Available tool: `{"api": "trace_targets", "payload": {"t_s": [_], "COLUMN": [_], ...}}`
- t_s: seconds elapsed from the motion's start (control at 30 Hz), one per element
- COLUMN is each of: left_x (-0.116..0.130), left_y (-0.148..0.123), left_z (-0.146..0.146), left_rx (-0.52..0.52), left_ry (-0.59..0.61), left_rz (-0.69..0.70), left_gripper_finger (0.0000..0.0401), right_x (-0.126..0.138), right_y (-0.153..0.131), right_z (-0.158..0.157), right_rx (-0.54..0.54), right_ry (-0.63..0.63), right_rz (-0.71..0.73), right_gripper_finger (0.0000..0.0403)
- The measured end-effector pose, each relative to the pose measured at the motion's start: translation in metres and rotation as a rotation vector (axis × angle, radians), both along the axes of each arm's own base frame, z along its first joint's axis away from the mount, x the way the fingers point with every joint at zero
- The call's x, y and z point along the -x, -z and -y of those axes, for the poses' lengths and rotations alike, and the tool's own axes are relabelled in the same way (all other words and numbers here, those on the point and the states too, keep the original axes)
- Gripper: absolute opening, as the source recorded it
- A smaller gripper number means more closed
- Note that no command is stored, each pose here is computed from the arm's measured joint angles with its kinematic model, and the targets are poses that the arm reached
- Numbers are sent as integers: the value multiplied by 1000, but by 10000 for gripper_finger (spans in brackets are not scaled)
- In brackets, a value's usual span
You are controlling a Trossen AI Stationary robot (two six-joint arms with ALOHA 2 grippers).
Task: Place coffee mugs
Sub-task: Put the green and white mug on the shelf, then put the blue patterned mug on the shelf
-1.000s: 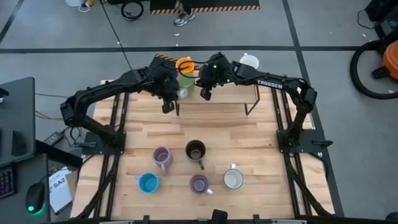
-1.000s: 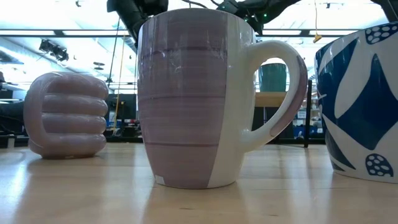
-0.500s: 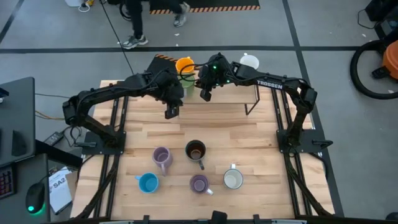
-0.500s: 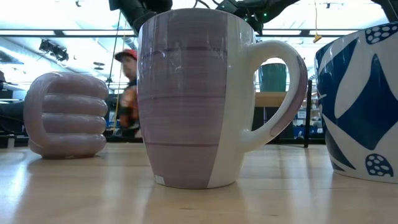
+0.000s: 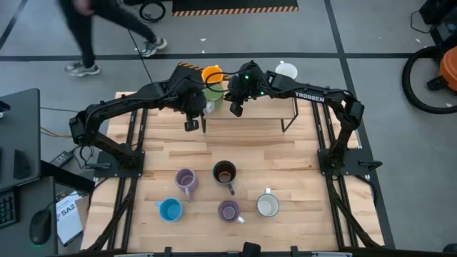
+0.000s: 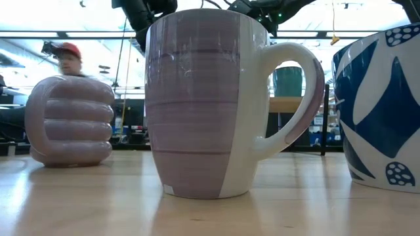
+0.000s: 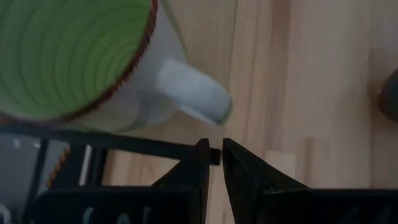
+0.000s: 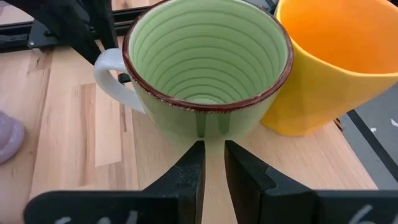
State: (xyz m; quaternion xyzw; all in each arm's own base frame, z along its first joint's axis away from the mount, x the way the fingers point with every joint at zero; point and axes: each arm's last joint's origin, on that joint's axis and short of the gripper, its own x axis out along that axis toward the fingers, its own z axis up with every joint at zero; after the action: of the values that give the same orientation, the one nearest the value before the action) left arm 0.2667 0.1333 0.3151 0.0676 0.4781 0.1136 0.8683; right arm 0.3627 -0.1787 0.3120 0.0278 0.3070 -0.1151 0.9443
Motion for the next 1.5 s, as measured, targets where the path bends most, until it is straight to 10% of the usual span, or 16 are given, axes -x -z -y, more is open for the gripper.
{"api": "trace_targets", "payload": {"t_s": [0.73, 1.5], "left_x": [-8, 20], "left_y": [-4, -28], "left_z": [1, 22], "left_rx": [2, 98], "left_ry": [163, -40], "left_rz": [91, 133], "left_gripper_finger": [50, 50], "right_x": [0, 24], "right_y": [0, -25], "right_z": [0, -21], "right_rx": [5, -51], "right_ry": [-3, 38], "right_rz": [1, -38], "right_gripper_finger": [66, 66]}}
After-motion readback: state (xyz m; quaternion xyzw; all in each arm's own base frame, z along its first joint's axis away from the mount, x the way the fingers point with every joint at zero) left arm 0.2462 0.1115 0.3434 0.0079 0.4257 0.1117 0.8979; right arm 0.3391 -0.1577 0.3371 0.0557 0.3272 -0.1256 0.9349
